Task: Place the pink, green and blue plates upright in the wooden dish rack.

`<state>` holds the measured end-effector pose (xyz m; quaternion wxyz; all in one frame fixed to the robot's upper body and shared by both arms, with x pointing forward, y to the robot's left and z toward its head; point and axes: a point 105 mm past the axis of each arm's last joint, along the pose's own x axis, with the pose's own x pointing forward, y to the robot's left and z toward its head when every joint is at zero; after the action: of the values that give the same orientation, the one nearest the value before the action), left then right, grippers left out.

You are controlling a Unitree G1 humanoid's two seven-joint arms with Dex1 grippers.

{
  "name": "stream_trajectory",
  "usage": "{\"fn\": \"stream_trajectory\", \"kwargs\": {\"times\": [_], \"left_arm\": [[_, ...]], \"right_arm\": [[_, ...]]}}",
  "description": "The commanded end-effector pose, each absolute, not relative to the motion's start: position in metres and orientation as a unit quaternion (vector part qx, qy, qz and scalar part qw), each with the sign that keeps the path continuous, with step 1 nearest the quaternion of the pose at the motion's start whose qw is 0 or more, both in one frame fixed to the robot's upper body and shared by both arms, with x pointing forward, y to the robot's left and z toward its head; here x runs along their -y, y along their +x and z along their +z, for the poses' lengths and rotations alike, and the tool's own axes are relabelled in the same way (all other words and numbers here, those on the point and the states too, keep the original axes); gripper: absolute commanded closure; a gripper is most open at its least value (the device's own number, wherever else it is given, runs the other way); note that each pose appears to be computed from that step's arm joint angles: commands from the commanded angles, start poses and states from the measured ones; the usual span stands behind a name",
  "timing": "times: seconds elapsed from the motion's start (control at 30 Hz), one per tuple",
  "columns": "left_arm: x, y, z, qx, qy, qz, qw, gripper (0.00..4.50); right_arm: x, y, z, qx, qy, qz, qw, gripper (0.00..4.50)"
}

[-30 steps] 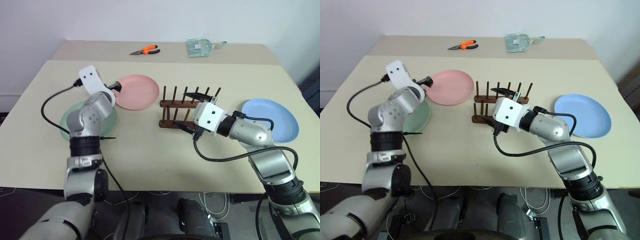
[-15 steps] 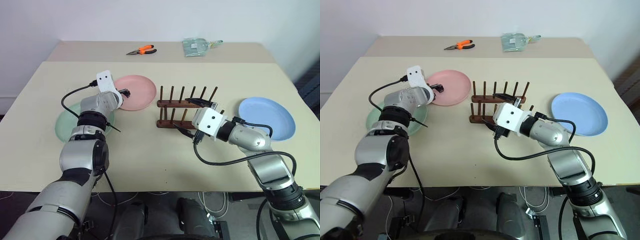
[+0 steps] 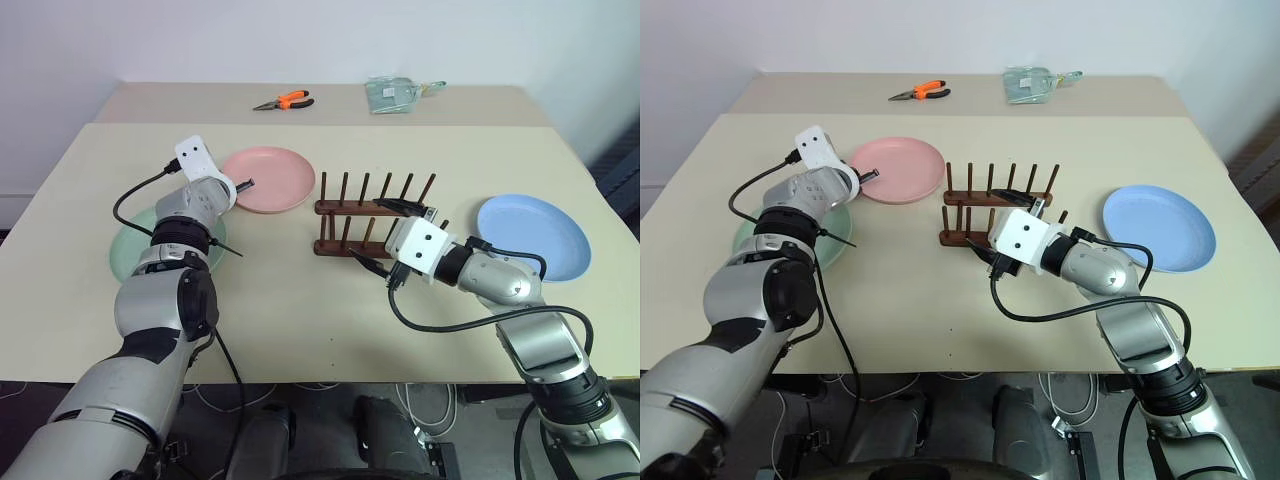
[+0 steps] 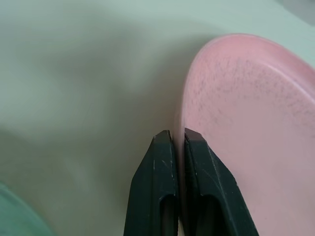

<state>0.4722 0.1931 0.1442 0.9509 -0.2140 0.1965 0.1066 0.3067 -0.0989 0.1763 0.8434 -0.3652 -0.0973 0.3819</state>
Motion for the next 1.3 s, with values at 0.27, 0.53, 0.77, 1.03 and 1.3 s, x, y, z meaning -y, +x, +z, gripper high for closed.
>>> {"fn": "stream_trajectory", "kwargs": {"times": [0.27,0.53,0.77,1.03,1.3], "left_arm": [[-0.186,0.447,0.314,0.163,-0.198,0.005,0.967,4.45],[-0.131,0.405,0.358,0.205,-0.175,-0.093,0.958,4.45],[-0.104,0.392,0.338,0.167,-0.133,-0.135,0.968,4.45],[-0.097,0.391,0.32,0.138,-0.131,-0.145,0.971,4.5],[-0.117,0.397,0.336,0.157,-0.319,-0.128,0.926,1.45]], "right_arm": [[0.07,0.312,0.253,0.223,-0.411,0.364,0.805,0.0],[0.037,0.349,0.272,0.306,-0.574,0.285,0.704,0.0],[0.043,0.38,0.262,0.309,-0.649,0.218,0.66,0.0],[0.05,0.383,0.257,0.29,-0.645,0.214,0.674,3.78],[0.057,0.374,0.266,0.305,-0.627,0.192,0.691,4.5]]}}
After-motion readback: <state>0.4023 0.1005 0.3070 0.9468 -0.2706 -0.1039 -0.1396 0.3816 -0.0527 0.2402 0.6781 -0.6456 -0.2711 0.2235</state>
